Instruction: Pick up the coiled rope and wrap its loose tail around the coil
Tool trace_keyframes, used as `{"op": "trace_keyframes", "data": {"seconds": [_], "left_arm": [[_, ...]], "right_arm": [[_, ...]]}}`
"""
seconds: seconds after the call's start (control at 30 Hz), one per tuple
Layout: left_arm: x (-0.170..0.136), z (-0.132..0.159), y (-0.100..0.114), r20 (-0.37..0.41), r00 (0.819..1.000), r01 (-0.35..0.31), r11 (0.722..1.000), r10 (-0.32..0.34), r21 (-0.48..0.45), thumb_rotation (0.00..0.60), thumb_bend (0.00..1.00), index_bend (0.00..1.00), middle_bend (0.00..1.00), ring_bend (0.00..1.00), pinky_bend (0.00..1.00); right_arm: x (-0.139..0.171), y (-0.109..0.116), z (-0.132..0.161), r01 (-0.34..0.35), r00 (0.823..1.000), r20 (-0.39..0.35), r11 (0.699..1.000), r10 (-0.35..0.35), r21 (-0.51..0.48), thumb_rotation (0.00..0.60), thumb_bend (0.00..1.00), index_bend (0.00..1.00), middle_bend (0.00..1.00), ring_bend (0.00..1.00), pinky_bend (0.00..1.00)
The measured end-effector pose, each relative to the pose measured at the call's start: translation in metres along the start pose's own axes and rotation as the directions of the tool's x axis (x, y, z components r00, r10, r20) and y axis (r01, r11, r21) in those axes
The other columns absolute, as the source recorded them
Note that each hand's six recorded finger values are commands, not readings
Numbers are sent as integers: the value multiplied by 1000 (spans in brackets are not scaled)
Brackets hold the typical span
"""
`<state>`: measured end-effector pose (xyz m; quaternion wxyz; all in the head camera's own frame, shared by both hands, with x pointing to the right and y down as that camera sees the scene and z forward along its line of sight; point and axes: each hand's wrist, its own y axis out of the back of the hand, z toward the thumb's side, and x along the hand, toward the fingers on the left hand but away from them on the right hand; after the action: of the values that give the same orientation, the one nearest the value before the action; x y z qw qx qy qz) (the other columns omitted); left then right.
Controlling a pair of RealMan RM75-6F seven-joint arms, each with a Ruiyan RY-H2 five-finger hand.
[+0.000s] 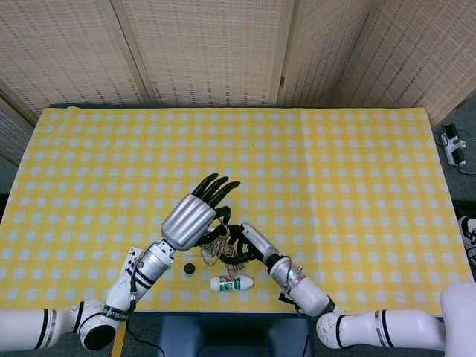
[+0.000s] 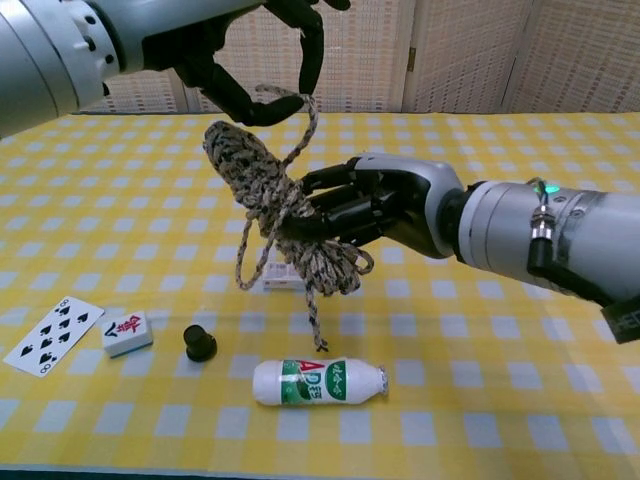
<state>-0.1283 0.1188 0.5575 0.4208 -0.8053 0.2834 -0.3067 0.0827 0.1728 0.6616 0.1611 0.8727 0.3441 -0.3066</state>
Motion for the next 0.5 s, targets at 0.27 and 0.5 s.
{"op": "trace_keyframes", "data": {"seconds": [0.27,0.5], "left_arm": [[-20,1,-3,25,1000,-15,998,17,-55,600,497,620,112,25,0],[-39,-15,-6,0,999,-39,994,39,-103,600,497,633,112,35,0]], "right_arm": [[-10,25,10,206,974,-45,954,-221,-218,600,684,805,688,782,685],[-8,53,14,296,934,-77,876,-349,-381,600,691,814,694,786,685]]}}
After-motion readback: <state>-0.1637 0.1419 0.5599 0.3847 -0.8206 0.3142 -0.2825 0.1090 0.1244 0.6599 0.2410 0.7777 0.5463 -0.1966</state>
